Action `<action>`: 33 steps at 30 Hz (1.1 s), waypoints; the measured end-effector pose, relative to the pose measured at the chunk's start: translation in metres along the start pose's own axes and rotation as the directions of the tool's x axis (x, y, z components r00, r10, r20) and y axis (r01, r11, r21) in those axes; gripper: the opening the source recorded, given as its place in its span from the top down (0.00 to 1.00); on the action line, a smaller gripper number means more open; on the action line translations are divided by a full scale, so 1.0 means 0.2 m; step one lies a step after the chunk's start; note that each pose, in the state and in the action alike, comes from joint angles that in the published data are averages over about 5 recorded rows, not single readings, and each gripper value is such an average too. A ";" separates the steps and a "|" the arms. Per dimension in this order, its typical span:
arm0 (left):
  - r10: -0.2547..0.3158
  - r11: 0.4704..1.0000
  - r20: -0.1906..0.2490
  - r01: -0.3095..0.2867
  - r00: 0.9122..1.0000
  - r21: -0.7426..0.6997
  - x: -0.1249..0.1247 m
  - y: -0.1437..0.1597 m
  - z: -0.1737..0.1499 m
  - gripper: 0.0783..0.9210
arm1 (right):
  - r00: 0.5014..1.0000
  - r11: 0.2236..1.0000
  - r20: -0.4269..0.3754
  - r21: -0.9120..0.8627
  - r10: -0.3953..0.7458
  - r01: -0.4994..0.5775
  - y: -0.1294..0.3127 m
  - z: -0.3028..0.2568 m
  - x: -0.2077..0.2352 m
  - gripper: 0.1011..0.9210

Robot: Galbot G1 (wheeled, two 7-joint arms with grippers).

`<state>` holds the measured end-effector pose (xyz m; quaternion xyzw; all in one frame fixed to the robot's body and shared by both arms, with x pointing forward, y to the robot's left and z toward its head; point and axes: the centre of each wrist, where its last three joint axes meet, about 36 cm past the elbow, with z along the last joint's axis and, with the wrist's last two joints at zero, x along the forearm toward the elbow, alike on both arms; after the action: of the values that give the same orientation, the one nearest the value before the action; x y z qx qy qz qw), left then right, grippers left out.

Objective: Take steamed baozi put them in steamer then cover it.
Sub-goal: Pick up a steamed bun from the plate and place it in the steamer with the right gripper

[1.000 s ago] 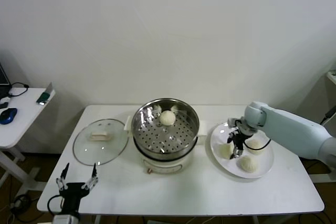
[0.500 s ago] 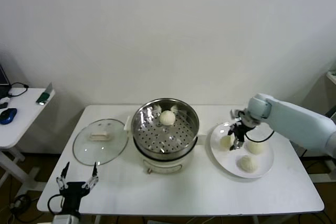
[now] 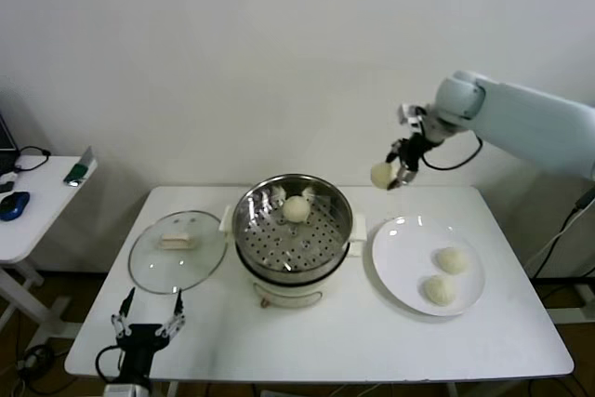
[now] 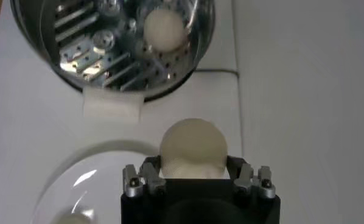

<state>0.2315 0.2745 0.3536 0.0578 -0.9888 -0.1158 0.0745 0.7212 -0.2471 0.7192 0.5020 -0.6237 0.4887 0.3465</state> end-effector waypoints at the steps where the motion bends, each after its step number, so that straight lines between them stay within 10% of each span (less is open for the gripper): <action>1: 0.003 1.000 0.000 -0.003 1.000 0.001 0.01 0.00 0.00 0.12 | 1.000 1.000 0.007 0.009 0.002 -0.002 0.00 -0.06 0.01 0.28; 16: 0.035 0.999 0.019 -0.035 0.999 0.003 0.04 -0.02 -0.07 0.12 | 0.998 0.987 0.041 0.152 -0.054 0.048 0.13 -0.83 -0.26 0.28; 33: 0.034 0.999 0.013 -0.034 0.999 -0.008 0.05 0.00 -0.06 0.12 | 0.986 0.962 -0.011 0.216 -0.169 0.167 0.36 -1.05 -0.76 0.28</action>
<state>0.2226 0.2712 0.3661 0.0398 -0.9897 -0.1188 0.0699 0.6781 -0.0013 0.6181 0.5896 -0.5234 0.5205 0.3280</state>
